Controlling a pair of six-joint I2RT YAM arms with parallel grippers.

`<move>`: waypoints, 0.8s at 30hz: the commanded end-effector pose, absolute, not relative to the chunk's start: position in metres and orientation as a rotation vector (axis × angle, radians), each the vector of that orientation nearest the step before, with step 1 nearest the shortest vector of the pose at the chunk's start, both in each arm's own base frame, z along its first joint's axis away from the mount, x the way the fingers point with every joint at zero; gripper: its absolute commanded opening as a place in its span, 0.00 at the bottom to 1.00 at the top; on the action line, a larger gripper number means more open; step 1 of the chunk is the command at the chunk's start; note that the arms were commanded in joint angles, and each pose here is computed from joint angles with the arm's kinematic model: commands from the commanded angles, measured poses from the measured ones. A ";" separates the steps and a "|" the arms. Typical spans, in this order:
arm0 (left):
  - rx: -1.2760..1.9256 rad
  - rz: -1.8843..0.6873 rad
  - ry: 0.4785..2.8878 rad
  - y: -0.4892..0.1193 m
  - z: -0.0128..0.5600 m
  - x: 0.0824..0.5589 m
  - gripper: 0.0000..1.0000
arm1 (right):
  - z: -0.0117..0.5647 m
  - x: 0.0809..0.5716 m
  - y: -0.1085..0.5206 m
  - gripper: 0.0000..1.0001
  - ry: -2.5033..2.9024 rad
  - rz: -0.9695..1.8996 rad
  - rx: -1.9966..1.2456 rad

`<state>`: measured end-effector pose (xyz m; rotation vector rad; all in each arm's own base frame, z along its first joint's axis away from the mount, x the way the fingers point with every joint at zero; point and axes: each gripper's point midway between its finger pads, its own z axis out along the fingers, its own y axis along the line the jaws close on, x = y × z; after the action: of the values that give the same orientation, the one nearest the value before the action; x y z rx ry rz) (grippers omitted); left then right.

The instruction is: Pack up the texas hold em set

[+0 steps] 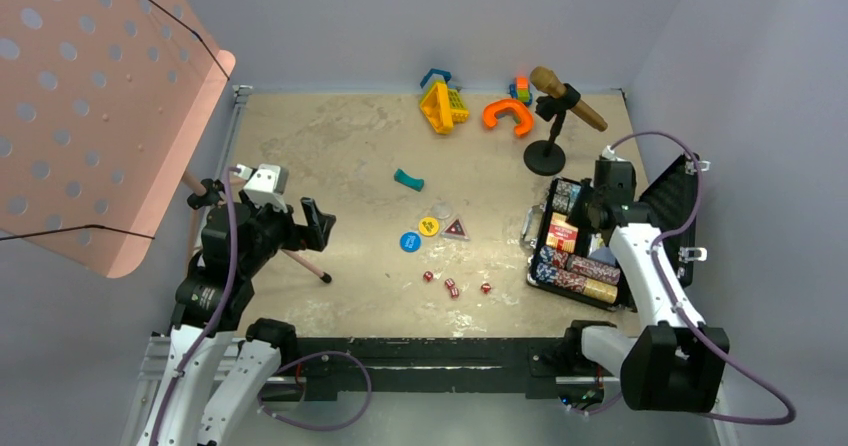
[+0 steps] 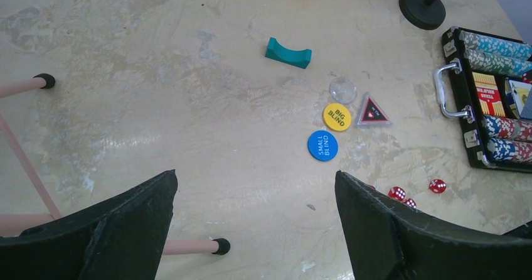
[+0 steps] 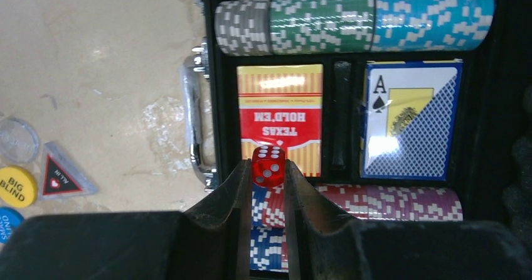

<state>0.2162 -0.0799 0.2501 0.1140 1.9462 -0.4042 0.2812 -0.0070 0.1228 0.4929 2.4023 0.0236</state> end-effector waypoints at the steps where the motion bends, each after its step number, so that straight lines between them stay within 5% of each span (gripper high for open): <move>1: 0.156 -0.409 1.912 -0.083 0.257 0.221 0.99 | 0.111 0.279 -0.014 0.00 2.440 0.090 0.516; 24: 0.186 -0.391 1.922 -0.084 0.254 0.223 0.99 | 0.095 0.323 -0.079 0.00 2.471 -0.237 0.466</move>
<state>0.2179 -0.0823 0.2458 0.1504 1.9631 -0.4012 0.3037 -0.0678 0.0832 0.5193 2.5241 -0.1877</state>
